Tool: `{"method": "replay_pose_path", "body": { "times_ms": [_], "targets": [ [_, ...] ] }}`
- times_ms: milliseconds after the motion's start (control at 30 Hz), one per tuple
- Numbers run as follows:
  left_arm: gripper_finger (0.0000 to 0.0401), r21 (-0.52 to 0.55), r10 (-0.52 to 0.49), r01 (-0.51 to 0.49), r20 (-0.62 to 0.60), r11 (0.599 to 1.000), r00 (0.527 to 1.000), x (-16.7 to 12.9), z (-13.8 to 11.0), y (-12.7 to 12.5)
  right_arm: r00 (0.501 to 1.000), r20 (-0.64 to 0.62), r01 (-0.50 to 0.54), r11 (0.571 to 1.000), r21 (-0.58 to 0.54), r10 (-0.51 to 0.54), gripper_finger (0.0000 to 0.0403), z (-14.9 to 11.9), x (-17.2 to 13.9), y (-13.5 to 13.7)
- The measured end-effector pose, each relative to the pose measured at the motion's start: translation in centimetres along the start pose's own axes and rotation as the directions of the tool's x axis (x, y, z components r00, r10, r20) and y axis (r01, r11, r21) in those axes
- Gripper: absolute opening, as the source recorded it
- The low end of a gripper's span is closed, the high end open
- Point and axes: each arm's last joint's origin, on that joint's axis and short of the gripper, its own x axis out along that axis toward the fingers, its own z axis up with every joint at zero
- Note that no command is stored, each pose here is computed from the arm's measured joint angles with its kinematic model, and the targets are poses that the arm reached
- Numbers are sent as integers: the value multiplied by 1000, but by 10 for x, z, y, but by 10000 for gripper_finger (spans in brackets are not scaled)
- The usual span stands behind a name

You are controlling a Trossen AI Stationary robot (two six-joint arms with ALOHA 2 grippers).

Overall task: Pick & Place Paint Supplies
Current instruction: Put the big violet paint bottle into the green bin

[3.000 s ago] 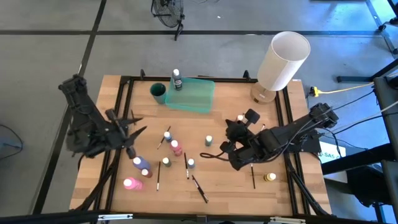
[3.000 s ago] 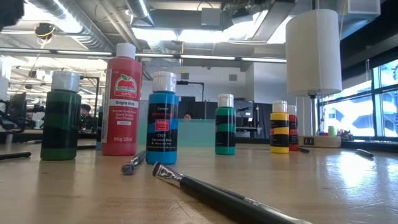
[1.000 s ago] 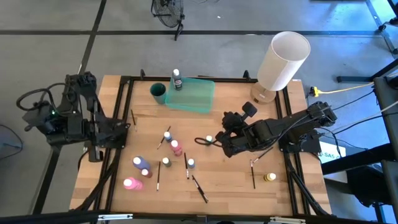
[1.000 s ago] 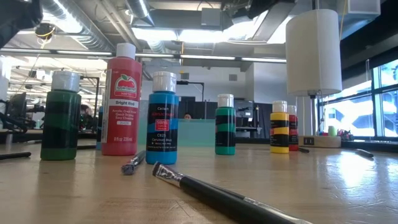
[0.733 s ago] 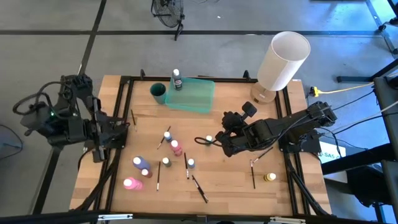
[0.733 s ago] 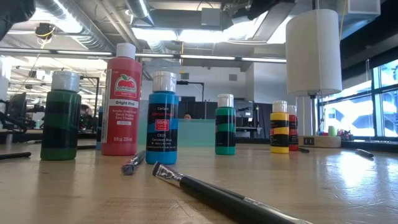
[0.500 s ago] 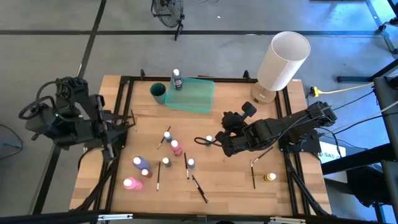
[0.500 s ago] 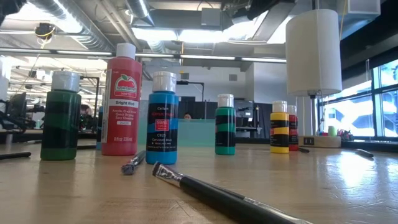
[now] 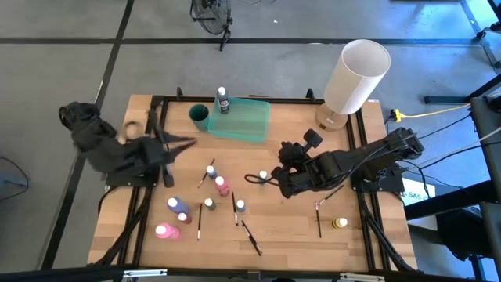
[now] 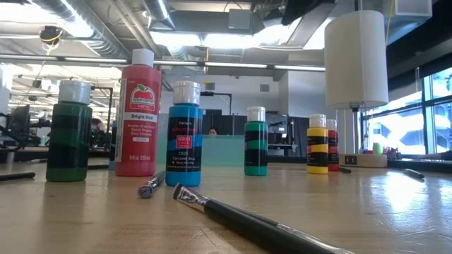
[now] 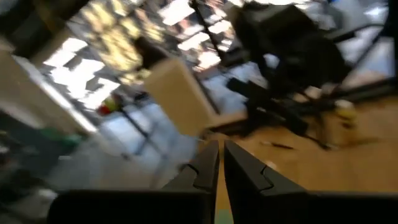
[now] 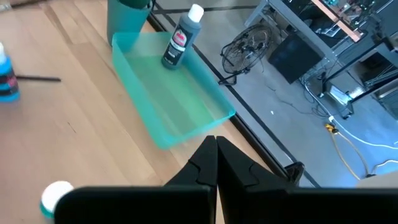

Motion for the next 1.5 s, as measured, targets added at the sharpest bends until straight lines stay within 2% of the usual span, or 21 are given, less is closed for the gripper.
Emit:
{"method": "replay_pose_path", "body": {
  "times_ms": [67,133,333,467,667,867,1000,1200,1300,1400,1500],
  "targets": [
    [10,-29,-138,137,-50,990,989,7,-8,0,1000,-5,7,1000,-12,-7,1,-5,3,2],
    [6,-38,-196,193,-99,981,976,14,-14,1,1000,-12,14,1000,-20,-14,1,-8,7,3],
    [3,-54,-157,151,-145,987,977,22,-19,8,999,-27,22,1000,-18,-23,1,-12,14,4],
    [6,-27,-150,148,-177,989,973,19,-24,13,999,-33,18,1000,-12,-18,1,-14,17,5],
    [4,-97,-161,140,-249,985,955,11,-34,17,1000,-26,12,1000,1,-12,1,-16,19,8],
    [12,-90,-75,52,-267,995,961,13,-36,18,1000,-1,-10,1000,7,10,1,-11,19,11],
    [34,-51,-71,59,-281,997,957,17,-38,13,1000,15,-24,1000,0,24,1,-9,19,13],
    [92,-34,-58,50,-314,998,948,23,-47,4,999,24,-31,999,-12,31,1,-7,19,14],
    [117,-12,20,-25,-320,1000,947,26,-51,2,999,23,-30,999,-12,30,1,-7,19,14],
    [130,33,70,-62,-324,998,944,28,-53,2,999,23,-29,999,-13,29,1,-7,19,14],
    [134,43,45,-33,-333,999,942,28,-56,-1,999,22,-29,999,-14,29,1,-7,19,14]
  ]
}}
